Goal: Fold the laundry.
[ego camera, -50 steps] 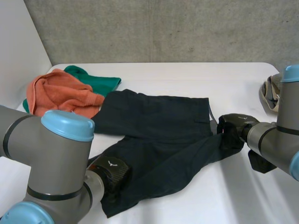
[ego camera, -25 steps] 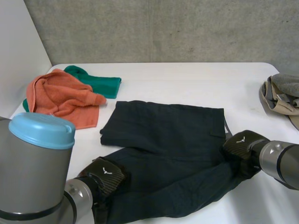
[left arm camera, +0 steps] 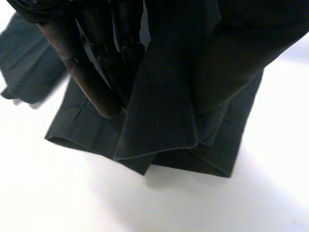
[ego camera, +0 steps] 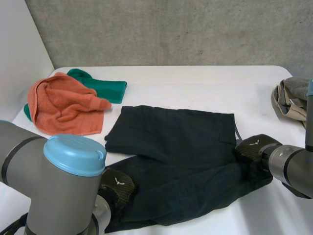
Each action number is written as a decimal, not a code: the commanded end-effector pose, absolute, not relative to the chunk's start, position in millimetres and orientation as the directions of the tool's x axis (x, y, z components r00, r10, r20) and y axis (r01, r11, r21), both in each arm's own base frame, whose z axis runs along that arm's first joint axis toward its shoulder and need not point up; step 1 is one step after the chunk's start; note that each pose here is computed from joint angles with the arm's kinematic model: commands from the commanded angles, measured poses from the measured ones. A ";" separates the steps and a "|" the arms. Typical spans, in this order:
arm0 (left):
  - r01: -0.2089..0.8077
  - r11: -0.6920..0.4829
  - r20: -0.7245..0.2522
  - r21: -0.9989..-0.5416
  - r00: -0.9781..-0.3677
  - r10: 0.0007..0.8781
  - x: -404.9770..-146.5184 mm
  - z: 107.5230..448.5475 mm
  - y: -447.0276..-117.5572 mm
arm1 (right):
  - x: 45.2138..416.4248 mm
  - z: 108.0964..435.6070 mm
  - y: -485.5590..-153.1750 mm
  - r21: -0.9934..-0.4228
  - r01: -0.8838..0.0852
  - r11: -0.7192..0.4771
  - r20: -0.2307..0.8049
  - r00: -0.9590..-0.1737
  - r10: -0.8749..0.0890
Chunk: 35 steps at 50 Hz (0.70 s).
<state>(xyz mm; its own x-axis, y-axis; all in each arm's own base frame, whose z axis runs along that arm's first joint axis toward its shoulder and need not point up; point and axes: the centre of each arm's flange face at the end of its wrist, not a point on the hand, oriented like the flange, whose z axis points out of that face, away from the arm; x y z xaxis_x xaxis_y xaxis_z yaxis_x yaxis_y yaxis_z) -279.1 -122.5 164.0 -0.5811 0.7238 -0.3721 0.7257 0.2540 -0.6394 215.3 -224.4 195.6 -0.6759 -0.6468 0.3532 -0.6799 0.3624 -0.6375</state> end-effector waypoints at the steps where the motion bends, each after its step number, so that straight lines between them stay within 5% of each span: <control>1: 0.732 0.206 -0.375 -0.649 -0.544 0.751 -270.1 190.0 -107.4 | 207.3 191.0 -193.7 -0.465 -0.850 0.247 0.369 -0.440 -0.819; 5: 0.799 0.161 -0.364 -0.579 -0.430 0.826 -263.1 194.5 -93.4 | 194.8 188.3 -179.7 -0.314 -0.947 0.070 0.366 -0.188 -0.911; 8: 0.827 0.153 -0.360 -0.541 -0.392 0.846 -260.6 193.7 -95.0 | 196.0 186.7 -183.8 -0.316 -0.948 0.048 0.394 -0.177 -0.902; 15: 0.806 0.126 -0.452 -0.578 -0.445 0.773 -278.2 200.0 -150.3 | 211.9 183.5 -223.6 -0.470 -0.870 0.151 0.469 -0.391 -0.792; 24: 0.675 -0.013 -0.552 -0.738 -0.593 0.587 -325.6 226.1 -255.8 | 226.6 186.7 -288.3 -0.695 -0.681 0.228 0.488 -0.681 -0.546; 28: 0.653 -0.092 -0.597 -0.752 -0.615 0.515 -344.2 226.1 -295.8 | 232.8 184.4 -316.5 -0.756 -0.633 0.167 0.522 -0.737 -0.430; 35: 0.677 -0.184 -0.680 -0.713 -0.601 0.420 -372.7 203.2 -337.5 | 256.2 166.7 -357.3 -0.769 -0.638 -0.032 0.619 -0.732 -0.283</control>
<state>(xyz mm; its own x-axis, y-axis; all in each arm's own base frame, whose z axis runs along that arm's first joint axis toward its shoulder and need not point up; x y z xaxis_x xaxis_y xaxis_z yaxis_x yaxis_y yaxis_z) -351.5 -307.7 222.8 -0.6150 0.4916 -0.6165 0.6545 -0.1178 -0.7468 238.9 -327.1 180.5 -0.7410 -0.3962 0.5422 -0.6272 0.1197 -0.7696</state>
